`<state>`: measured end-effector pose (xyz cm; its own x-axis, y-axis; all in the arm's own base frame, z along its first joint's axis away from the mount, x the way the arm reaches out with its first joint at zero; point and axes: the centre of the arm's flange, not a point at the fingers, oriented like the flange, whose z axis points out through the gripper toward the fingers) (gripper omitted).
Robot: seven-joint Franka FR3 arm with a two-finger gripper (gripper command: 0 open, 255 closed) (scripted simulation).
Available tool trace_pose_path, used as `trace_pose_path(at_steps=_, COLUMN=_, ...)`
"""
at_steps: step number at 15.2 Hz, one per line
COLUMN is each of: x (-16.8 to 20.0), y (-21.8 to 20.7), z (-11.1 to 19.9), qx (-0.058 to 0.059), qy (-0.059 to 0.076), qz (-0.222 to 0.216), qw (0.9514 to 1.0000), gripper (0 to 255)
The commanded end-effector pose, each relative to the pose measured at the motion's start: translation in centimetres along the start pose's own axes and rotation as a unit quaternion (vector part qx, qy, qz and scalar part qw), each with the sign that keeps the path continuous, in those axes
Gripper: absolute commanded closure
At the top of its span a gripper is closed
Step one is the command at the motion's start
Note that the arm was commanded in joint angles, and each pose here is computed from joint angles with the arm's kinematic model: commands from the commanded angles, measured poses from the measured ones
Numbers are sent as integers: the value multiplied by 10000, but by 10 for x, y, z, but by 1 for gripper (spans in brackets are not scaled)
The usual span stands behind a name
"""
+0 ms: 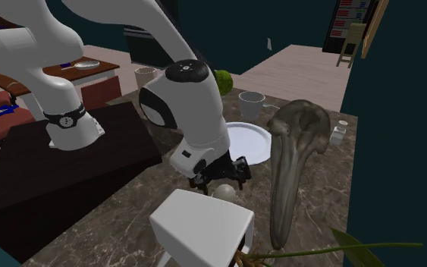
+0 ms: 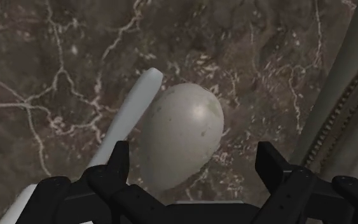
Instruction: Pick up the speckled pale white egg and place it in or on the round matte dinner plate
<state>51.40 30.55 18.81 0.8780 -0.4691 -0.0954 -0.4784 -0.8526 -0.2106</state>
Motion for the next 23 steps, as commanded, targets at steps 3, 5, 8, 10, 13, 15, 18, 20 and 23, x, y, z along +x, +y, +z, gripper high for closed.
trace_pose_path(at_steps=3, x=4, y=7, z=20, qx=-3, qy=-22, qz=331, qw=9995, gripper=0)
trace_pose_path(at_steps=5, x=4, y=7, z=30, qx=-3, qy=-22, qz=331, qw=9995, gripper=0)
trace_pose_path(at_steps=8, x=4, y=7, z=38, qx=-3, qy=-22, qz=331, qw=9995, gripper=0)
trace_pose_path(at_steps=10, x=4, y=7, z=38, qx=-3, qy=-22, qz=331, qw=9995, gripper=0)
trace_pose_path(at_steps=13, x=4, y=7, z=38, qx=-3, qy=-22, qz=331, qw=9995, gripper=0)
trace_pose_path(at_steps=15, x=4, y=7, z=38, qx=-3, qy=-22, qz=331, qw=9995, gripper=255)
trace_pose_path(at_steps=18, x=4, y=7, z=38, qx=-3, qy=-22, qz=331, qw=9995, gripper=255)
trace_pose_path(at_steps=20, x=4, y=7, z=39, qx=-3, qy=-22, qz=331, qw=9995, gripper=255)
trace_pose_path(at_steps=23, x=4, y=7, z=38, qx=-3, qy=-22, qz=331, qw=9995, gripper=255)
